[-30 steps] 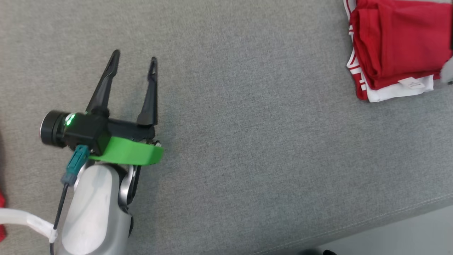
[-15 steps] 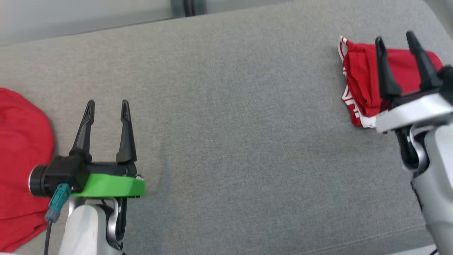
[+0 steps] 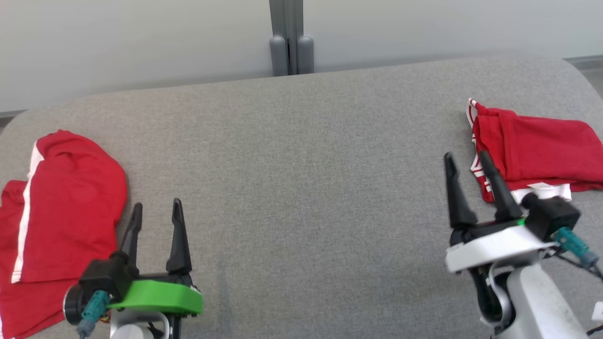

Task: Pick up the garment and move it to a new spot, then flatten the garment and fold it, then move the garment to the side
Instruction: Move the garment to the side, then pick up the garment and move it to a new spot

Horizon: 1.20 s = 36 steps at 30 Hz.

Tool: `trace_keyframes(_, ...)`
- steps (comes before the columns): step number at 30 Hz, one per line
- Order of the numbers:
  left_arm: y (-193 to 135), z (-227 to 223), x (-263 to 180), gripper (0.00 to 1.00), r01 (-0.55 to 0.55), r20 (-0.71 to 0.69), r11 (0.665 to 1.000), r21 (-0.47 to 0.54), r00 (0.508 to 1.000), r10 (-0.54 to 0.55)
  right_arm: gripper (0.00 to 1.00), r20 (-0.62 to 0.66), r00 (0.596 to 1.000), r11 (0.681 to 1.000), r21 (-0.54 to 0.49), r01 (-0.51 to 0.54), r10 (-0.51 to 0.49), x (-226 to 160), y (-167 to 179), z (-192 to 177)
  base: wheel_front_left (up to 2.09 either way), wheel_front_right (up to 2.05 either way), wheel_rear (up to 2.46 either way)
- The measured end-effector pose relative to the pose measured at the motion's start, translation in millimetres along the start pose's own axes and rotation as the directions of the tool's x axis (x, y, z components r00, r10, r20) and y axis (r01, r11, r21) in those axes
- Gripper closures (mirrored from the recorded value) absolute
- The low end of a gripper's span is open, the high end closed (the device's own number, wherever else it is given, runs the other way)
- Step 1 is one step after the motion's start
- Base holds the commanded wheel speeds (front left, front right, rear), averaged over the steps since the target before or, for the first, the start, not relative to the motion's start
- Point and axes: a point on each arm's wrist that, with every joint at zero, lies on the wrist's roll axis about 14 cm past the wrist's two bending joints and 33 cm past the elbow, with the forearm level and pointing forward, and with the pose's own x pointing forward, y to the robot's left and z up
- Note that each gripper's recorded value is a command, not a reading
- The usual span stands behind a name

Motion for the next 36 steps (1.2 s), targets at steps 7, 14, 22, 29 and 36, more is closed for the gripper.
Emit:
trace_keyframes(7,-5,-8,-19,0.0,0.009,-0.032,1.0,-0.002,0.999,-0.009,0.0,-0.043,0.999,1.0,-0.003,-0.032,0.031,-18,21,-14,0.0,0.0,0.0)
trace_keyframes(14,-9,-12,-23,0.0,0.016,-0.043,1.0,-0.002,0.999,-0.016,0.0,-0.06,0.997,0.999,0.0,-0.039,0.038,-23,27,-20,0.0,0.0,0.0)
trace_keyframes(22,-8,-11,-23,0.0,0.012,-0.042,1.0,0.0,0.999,-0.012,0.0,-0.063,0.998,0.999,0.004,-0.032,0.032,-23,27,-22,0.0,0.0,0.0)
trace_keyframes(29,-4,-11,-26,0.0,0.0,-0.045,1.0,0.002,0.999,0.0,0.0,-0.075,0.997,0.999,0.012,-0.034,0.035,-21,28,-26,0.0,0.0,0.0)
trace_keyframes(36,15,-3,-33,0.0,-0.063,-0.021,0.998,0.011,0.998,0.063,0.0,-0.099,0.991,0.995,0.036,-0.093,0.096,-12,49,-37,0.0,0.0,0.0)
